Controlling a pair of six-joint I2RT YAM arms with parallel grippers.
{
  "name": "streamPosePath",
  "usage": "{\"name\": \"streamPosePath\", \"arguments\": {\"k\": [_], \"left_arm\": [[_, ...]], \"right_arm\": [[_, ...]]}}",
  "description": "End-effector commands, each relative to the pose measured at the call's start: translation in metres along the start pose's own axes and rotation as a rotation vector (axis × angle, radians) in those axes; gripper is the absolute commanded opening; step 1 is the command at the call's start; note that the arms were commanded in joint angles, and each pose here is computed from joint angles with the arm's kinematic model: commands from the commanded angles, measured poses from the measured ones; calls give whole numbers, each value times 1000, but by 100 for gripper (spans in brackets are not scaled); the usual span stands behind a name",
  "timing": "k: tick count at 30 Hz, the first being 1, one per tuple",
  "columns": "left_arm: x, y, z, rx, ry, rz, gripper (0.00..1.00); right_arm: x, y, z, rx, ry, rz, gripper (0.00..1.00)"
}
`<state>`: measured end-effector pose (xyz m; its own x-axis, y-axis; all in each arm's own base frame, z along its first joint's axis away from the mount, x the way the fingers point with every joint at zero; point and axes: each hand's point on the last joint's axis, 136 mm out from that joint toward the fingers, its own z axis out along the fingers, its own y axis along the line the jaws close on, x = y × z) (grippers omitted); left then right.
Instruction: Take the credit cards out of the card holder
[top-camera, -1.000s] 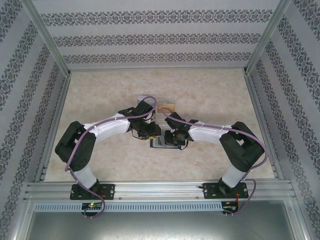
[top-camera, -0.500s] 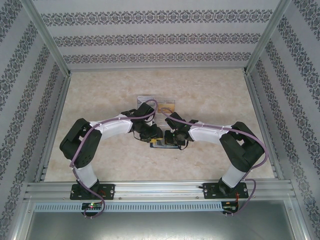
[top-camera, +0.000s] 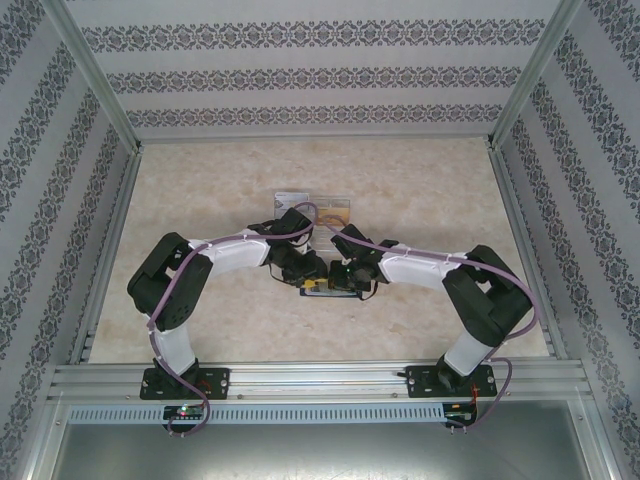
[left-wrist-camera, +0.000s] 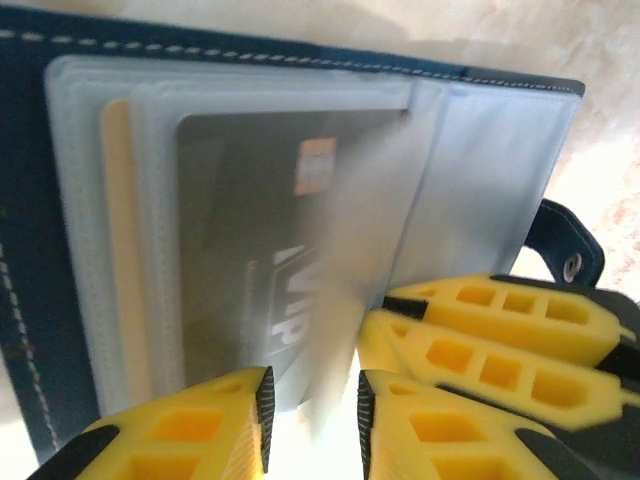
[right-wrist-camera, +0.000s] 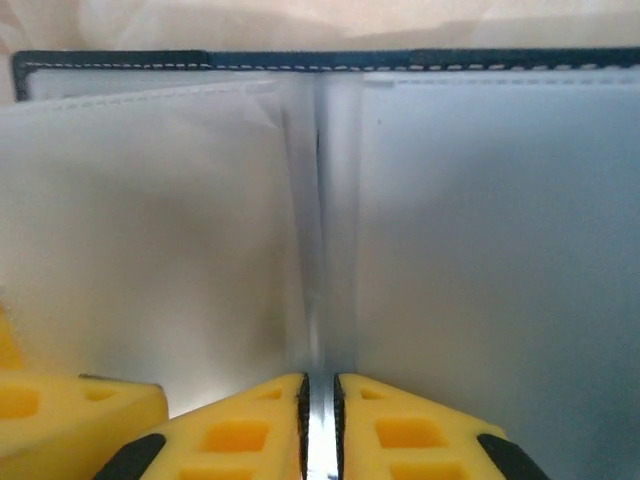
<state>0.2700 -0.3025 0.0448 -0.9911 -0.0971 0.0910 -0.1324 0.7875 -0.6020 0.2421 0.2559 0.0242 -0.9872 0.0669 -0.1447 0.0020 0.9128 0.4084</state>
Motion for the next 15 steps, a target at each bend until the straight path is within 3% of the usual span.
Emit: {"name": "streamPosePath", "arguments": {"k": [1,8,15], "left_arm": [[-6,-20,-3,44,-11,49,30],[-4,-35,-3,113,-2,70,32],[0,-69,3,170,12,145,42]], "right_arm": [[0,0,-20,-18,-26,23,21],[-4,-12,-52,-14,-120,48,25],[-4,-39,-86,-6,-236,103,29]]}}
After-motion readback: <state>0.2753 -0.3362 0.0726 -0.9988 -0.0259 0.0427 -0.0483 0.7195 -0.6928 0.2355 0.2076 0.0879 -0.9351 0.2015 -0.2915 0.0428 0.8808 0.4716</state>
